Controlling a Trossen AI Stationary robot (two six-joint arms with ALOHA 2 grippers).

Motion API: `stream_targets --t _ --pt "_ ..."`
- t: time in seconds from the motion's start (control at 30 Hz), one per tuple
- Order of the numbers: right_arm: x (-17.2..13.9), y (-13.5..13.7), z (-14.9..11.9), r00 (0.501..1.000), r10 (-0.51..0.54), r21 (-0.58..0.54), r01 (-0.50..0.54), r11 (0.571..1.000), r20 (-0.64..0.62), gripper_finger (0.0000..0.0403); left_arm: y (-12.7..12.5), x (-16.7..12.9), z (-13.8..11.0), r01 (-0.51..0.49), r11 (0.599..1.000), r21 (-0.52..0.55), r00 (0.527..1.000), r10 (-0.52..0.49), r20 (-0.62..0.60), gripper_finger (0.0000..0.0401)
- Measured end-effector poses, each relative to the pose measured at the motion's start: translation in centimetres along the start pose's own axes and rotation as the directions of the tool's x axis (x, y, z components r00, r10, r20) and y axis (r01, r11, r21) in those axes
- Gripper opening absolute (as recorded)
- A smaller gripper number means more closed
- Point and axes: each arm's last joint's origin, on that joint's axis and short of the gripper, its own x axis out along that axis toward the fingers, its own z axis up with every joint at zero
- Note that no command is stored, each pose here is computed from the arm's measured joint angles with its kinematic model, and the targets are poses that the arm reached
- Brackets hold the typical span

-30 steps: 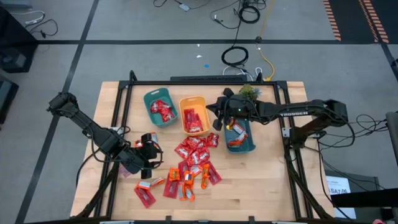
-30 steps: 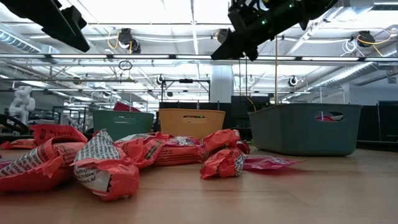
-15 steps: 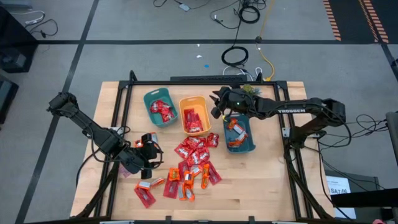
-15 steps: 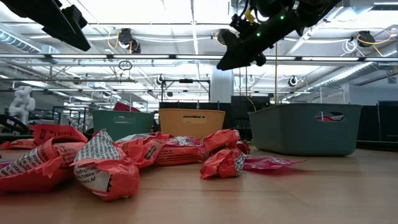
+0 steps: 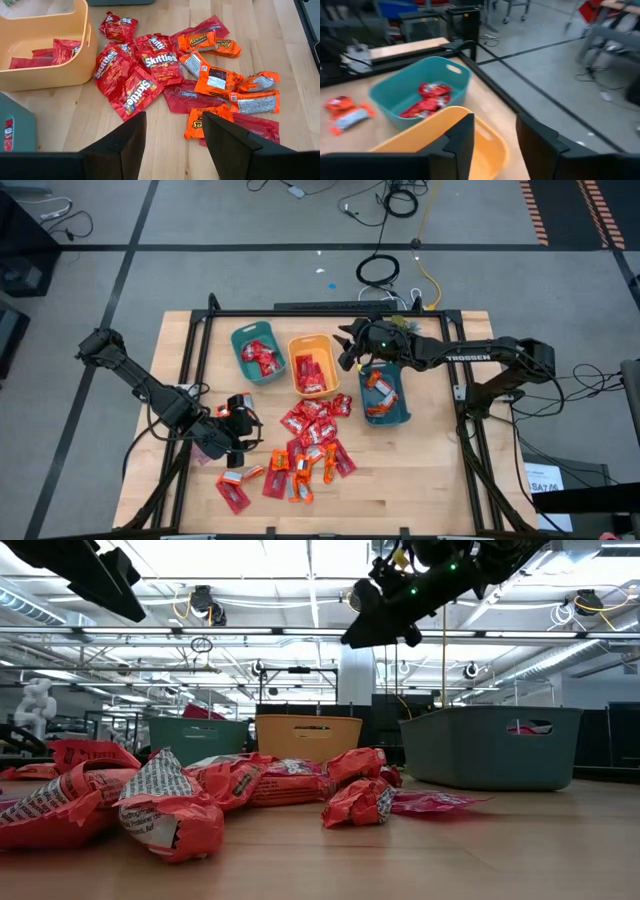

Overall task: Sort candy
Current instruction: Put the red pack of candy into the light blue bin

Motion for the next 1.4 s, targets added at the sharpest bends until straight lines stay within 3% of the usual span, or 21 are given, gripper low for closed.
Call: stream_targets --t 0.3,0.43,0.6,0.73,0.9,1.17,1.27,1.4 --pt "0.0 0.0 0.2 1.000 -0.002 0.041 0.001 0.999 0.020 0.0259 0.0 0.0 0.0 0.000 1.000 0.000 1.000 0.000 0.000 0.0204" --pt "0.0 0.0 0.2 1.000 -0.002 0.042 0.001 0.999 0.019 0.0291 0.0 0.0 0.0 0.000 1.000 -0.003 1.000 0.000 0.000 0.0204" --pt "0.0 0.1 0.3 1.000 0.011 0.039 -0.012 0.999 0.028 0.0301 0.0 0.0 0.0 0.000 1.000 -0.006 1.000 0.000 0.000 0.0204" --pt "0.4 0.7 0.2 0.984 0.176 -0.049 -0.174 0.983 0.023 0.0301 0.0 0.0 0.0 0.000 1.000 -0.007 1.000 0.000 0.000 0.0204" --pt "3.0 2.0 0.9 0.974 0.182 -0.038 -0.188 0.981 -0.136 0.0301 0.0 0.0 0.0 -0.001 1.000 -0.006 1.000 0.001 0.000 0.0204" --pt "8.4 4.0 2.2 0.847 0.120 -0.146 -0.226 0.963 -0.517 0.0299 0.0 0.0 0.0 -0.001 1.000 -0.006 1.000 0.001 0.000 0.0204" --pt "10.0 4.5 0.9 0.774 0.147 -0.146 -0.295 0.944 -0.616 0.0292 0.0 0.0 0.0 -0.001 1.000 -0.006 1.000 0.001 0.000 0.0204" --pt "11.3 4.3 -1.2 0.716 0.130 -0.152 -0.315 0.937 -0.686 0.0273 0.0 0.0 0.0 0.000 1.000 -0.007 1.000 0.000 0.001 0.0204"
